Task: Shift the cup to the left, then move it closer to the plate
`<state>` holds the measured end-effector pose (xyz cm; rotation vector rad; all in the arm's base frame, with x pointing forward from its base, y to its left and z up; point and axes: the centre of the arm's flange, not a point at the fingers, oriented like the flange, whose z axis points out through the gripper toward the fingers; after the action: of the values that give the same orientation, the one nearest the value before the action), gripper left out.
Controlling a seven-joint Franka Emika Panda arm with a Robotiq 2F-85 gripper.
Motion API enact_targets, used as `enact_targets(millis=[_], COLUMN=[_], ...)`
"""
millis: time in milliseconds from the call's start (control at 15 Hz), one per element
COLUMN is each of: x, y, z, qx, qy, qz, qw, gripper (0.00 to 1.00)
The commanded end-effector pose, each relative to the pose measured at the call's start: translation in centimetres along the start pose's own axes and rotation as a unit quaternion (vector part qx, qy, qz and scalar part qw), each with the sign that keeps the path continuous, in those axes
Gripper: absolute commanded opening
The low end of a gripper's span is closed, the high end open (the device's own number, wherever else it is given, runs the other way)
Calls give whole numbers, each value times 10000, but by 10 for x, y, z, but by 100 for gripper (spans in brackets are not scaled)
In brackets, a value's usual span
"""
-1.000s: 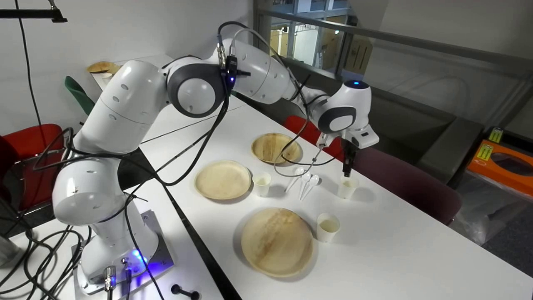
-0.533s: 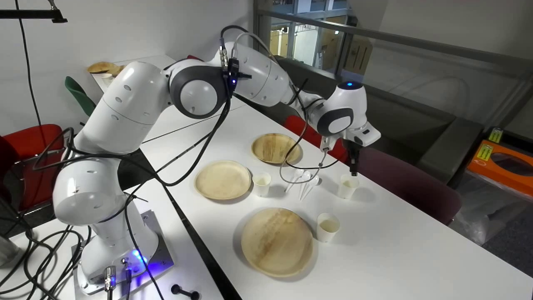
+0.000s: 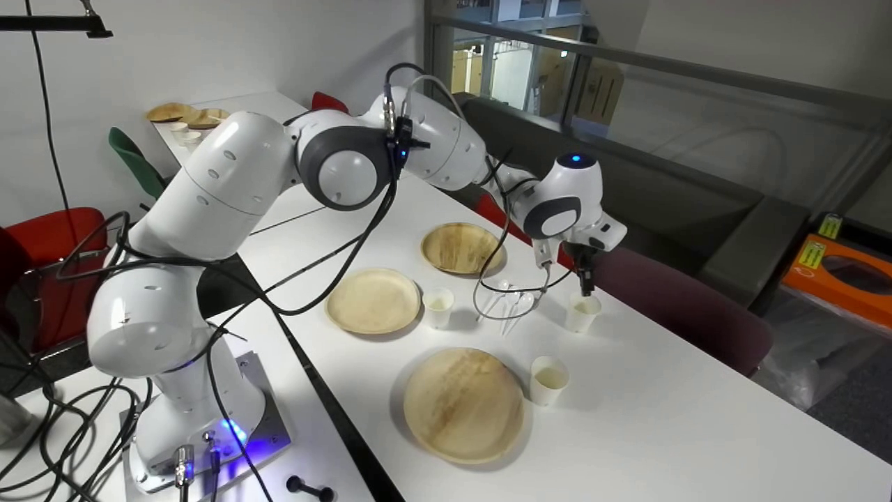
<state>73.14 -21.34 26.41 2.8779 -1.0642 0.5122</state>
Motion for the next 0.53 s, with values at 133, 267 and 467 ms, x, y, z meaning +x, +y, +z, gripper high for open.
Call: enact_targets(millis=[133, 267, 467], x=[16, 19, 26], y=[0, 3, 8], z=[14, 20, 28], qx=[359, 360, 268], qy=[-740, -897, -963], qz=[-598, -741, -961], qw=[9948, 9926, 9903], gripper=[100, 100, 100])
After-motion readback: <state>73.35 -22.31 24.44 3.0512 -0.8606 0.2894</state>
